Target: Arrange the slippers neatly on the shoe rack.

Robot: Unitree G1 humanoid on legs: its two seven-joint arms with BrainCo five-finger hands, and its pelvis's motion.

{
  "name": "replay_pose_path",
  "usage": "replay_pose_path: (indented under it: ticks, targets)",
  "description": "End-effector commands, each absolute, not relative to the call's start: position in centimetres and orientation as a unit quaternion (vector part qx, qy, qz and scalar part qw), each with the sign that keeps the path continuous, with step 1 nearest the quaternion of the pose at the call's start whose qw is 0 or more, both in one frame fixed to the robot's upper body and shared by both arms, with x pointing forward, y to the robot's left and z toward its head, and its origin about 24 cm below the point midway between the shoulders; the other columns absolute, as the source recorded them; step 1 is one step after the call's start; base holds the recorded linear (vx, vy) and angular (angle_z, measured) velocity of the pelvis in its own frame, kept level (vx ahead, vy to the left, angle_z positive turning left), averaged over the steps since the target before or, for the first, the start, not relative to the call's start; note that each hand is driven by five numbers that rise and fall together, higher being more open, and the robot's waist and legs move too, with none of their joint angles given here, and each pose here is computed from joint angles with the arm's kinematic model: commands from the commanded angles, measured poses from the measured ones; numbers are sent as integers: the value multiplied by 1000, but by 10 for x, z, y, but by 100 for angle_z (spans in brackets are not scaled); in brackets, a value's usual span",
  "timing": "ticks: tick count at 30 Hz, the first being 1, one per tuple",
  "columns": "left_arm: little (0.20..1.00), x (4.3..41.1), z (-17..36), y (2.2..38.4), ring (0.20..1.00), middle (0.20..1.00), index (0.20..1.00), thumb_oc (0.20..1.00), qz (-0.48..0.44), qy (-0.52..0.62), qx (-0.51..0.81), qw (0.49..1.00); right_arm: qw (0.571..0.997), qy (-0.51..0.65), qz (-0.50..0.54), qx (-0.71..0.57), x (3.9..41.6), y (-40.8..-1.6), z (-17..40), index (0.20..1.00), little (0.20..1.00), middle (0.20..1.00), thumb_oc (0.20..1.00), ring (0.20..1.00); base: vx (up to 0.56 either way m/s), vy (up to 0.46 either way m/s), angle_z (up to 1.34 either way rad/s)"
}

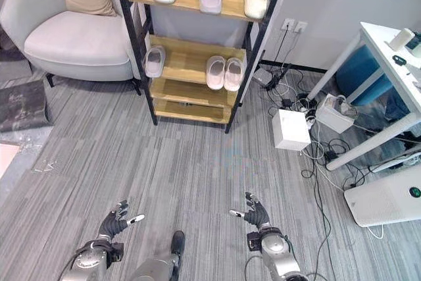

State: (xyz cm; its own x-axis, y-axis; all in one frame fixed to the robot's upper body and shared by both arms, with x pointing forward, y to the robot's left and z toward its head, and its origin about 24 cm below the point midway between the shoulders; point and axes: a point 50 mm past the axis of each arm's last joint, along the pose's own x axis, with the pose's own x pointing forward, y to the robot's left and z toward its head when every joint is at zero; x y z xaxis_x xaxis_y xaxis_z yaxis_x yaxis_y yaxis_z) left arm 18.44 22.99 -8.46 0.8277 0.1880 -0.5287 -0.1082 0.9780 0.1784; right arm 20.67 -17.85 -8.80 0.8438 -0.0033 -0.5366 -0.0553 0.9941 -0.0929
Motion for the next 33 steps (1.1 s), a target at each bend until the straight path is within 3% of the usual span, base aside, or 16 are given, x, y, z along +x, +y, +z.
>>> replay_pose_path:
  ticks: [1, 21, 33]
  targets:
    - [1000, 189, -78, 218, 1000, 1000, 1000, 1000, 55, 252, 73, 963, 968, 240, -2, -71, 219, -194, -72, 1000, 1000, 1000, 1000, 1000, 379, 153, 33]
    - [1000, 203, -73, 212, 1000, 1000, 1000, 1000, 51, 239, 64, 968, 967, 243, -52, -60, 211, -220, -72, 1000, 1000, 1000, 1000, 1000, 343, -78, 22]
    - [1000, 201, -75, 217, 1000, 1000, 1000, 1000, 52, 250, 84, 963, 970, 233, -43, -59, 217, -213, -69, 1000, 1000, 1000, 1000, 1000, 246, 57, 19]
